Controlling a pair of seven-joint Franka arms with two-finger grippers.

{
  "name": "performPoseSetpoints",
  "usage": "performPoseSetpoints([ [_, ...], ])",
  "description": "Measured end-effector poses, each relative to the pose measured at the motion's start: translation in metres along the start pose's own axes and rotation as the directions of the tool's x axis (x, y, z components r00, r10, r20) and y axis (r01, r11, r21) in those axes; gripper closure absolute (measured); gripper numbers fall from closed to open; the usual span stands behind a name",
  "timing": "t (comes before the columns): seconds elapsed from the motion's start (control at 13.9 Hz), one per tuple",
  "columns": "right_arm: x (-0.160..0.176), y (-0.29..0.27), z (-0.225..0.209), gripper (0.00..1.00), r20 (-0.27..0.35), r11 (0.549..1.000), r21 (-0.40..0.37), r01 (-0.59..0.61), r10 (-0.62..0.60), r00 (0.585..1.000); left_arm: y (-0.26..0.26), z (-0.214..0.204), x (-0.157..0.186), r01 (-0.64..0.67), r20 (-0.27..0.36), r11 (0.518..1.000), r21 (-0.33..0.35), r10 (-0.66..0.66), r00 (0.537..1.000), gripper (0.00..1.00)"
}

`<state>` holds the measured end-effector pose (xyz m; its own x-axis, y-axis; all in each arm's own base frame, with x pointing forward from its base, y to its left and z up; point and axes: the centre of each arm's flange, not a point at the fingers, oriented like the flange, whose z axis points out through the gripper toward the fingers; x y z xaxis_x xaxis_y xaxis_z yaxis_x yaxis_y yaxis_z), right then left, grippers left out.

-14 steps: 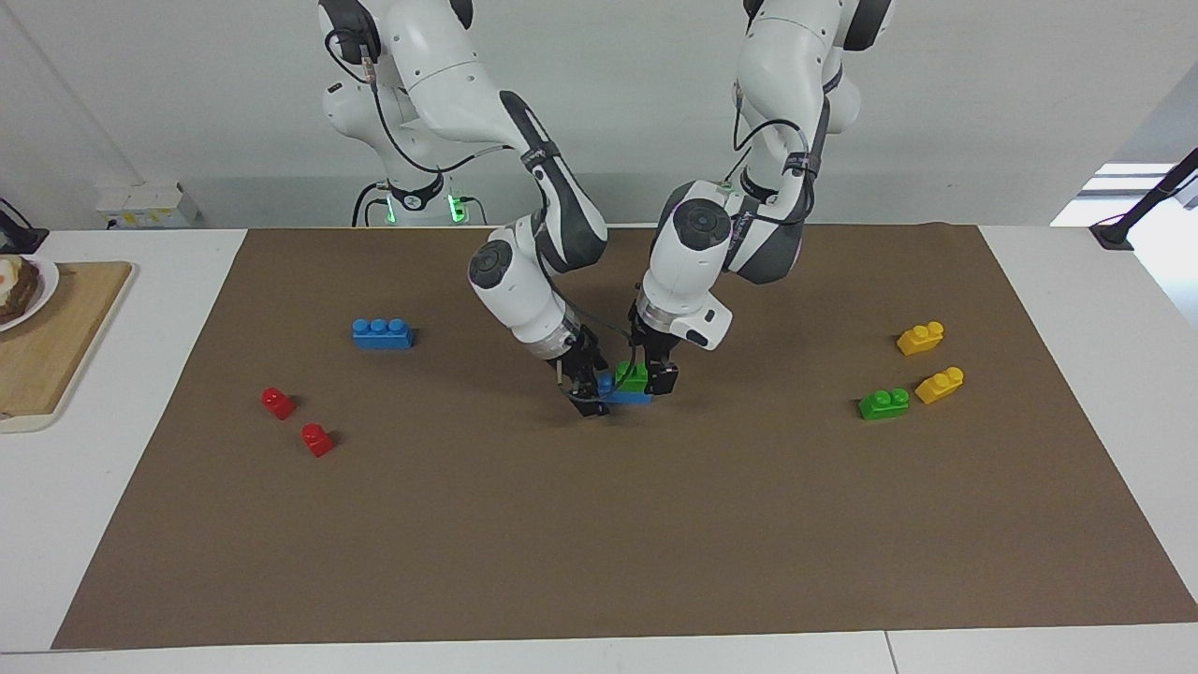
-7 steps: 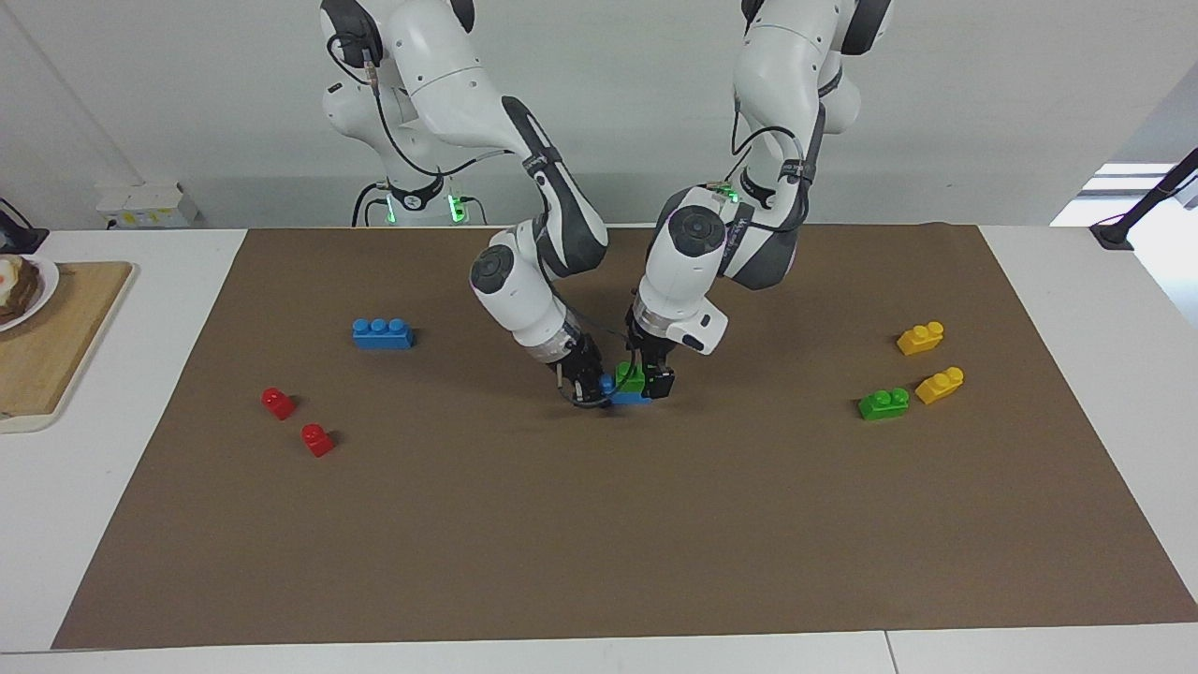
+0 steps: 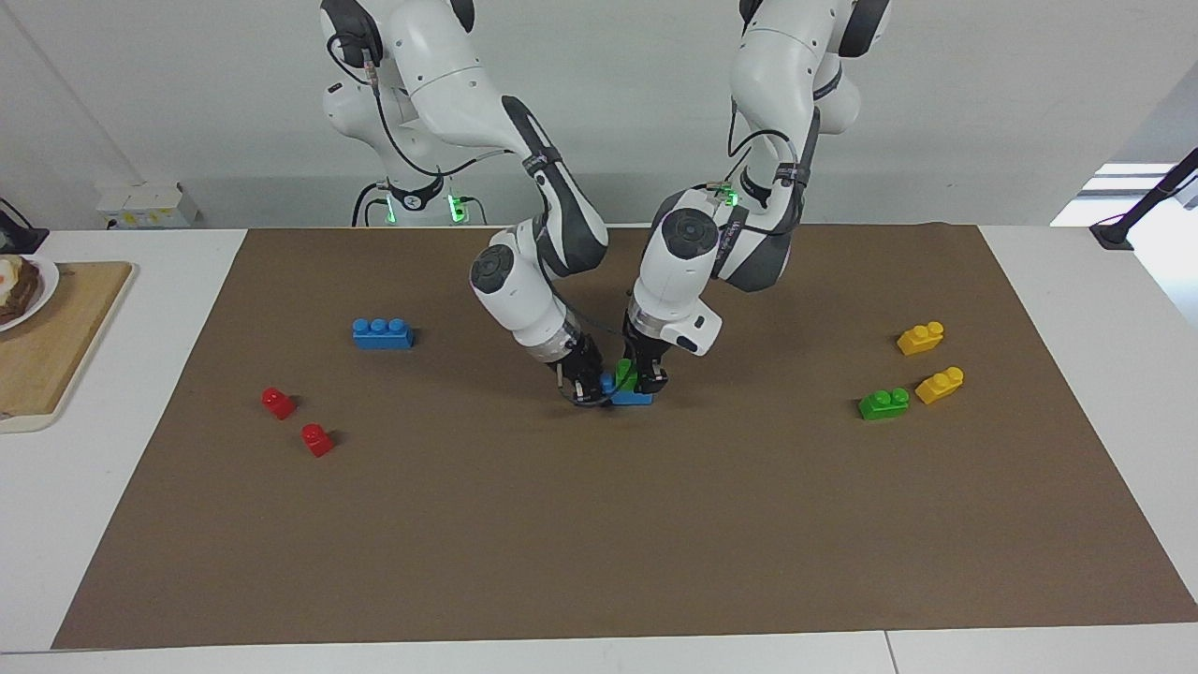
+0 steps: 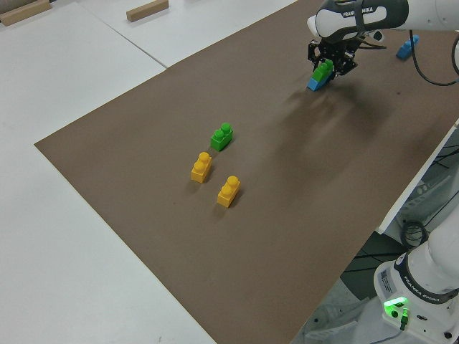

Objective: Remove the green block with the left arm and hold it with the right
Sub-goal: 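Close the left gripper on green while the right gripper closes on blue, then pull the green brick away with the left gripper while the right gripper pulls blue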

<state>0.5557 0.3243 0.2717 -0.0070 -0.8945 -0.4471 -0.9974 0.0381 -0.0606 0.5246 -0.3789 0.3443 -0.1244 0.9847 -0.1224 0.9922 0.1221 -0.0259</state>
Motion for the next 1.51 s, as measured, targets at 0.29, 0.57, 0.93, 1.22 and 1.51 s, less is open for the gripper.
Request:
performPoseSetpoints([
  [0.29,-0.001,0.0,0.0,0.66,0.0,1.0,0.0,0.007,-0.007,1.0,0.0,-0.002,-0.002,-0.035,-0.023,0.999,-0.018,0.035,0.999,0.63],
  [0.57,-0.001,0.0,0.0,0.66,0.0,1.0,0.002,0.004,-0.004,1.0,0.0,-0.03,-0.006,-0.04,-0.024,0.999,-0.022,0.039,0.999,0.64],
  [0.93,-0.004,-0.006,-0.005,0.66,0.006,1.0,0.03,0.007,-0.007,1.0,-0.005,-0.1,0.02,-0.187,-0.051,0.982,-0.001,0.186,0.981,0.64],
  [1.22,-0.01,-0.03,-0.034,0.66,0.036,0.998,0.065,0.014,-0.017,0.999,0.001,-0.145,0.07,-0.343,-0.069,0.937,0.072,0.347,0.935,0.64],
  [1.51,0.056,-0.07,-0.111,0.66,0.079,1.0,-0.008,0.024,-0.023,0.997,0.015,-0.161,0.158,-0.512,-0.052,0.848,0.135,0.523,0.851,0.64],
])
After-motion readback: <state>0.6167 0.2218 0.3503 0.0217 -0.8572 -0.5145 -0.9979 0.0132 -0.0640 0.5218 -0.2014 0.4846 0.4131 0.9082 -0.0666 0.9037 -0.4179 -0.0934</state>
